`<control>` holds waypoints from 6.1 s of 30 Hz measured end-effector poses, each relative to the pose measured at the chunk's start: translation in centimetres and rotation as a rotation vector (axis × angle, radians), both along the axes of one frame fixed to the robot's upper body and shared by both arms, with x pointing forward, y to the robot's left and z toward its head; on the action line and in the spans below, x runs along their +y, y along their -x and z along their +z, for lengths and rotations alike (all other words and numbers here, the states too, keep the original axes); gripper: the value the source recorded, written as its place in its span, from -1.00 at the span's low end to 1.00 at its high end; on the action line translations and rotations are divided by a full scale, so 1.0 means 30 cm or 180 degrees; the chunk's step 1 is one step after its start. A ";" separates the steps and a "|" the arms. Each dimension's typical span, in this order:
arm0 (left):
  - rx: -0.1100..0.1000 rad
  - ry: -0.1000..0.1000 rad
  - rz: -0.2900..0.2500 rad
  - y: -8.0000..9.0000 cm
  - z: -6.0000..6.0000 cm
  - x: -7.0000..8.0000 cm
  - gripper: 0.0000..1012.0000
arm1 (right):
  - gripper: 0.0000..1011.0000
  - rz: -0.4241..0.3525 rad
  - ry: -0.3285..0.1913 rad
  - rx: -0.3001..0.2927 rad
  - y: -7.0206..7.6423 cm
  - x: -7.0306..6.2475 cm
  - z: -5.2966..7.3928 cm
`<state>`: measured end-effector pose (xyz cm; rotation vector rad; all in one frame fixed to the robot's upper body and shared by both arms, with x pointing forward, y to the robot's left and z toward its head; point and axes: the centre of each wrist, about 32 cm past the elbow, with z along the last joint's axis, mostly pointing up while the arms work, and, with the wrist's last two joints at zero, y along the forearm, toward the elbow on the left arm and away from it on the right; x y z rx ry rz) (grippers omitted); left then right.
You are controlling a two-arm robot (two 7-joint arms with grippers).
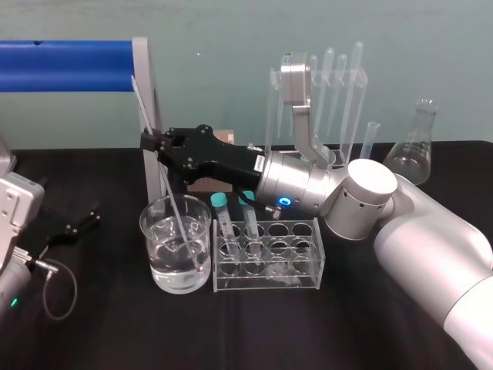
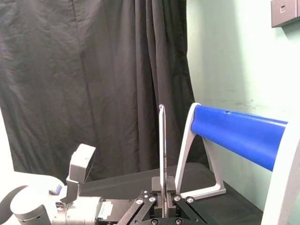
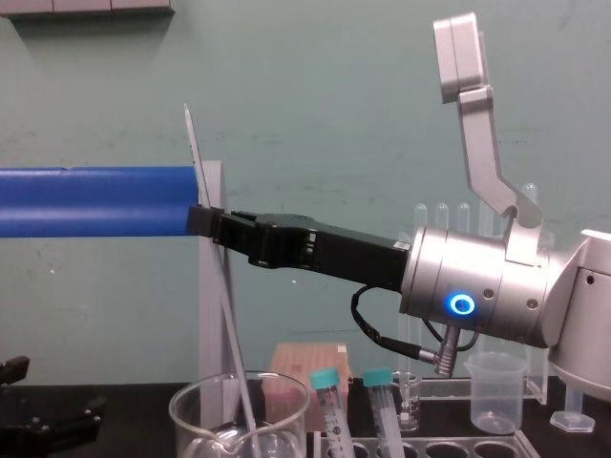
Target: Hold the thermometer with one hand and immerse one end into the beaker, then reinsert it into the test tube rack.
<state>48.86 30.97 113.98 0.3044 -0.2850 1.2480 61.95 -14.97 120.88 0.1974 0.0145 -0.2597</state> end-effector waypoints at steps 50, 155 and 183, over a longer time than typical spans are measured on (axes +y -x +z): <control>0.0000 0.0000 0.0000 0.000 0.000 0.000 0.99 | -0.90 0.0013 0.0023 0.0007 0.005 0.000 -0.006; 0.0000 0.0000 0.0000 0.000 0.000 0.000 0.99 | -0.90 0.0019 0.0104 0.0034 0.014 -0.013 -0.019; 0.0000 0.0000 0.0000 0.000 0.000 0.000 0.99 | -0.90 -0.0227 -0.0883 -0.0599 -0.028 -0.125 0.436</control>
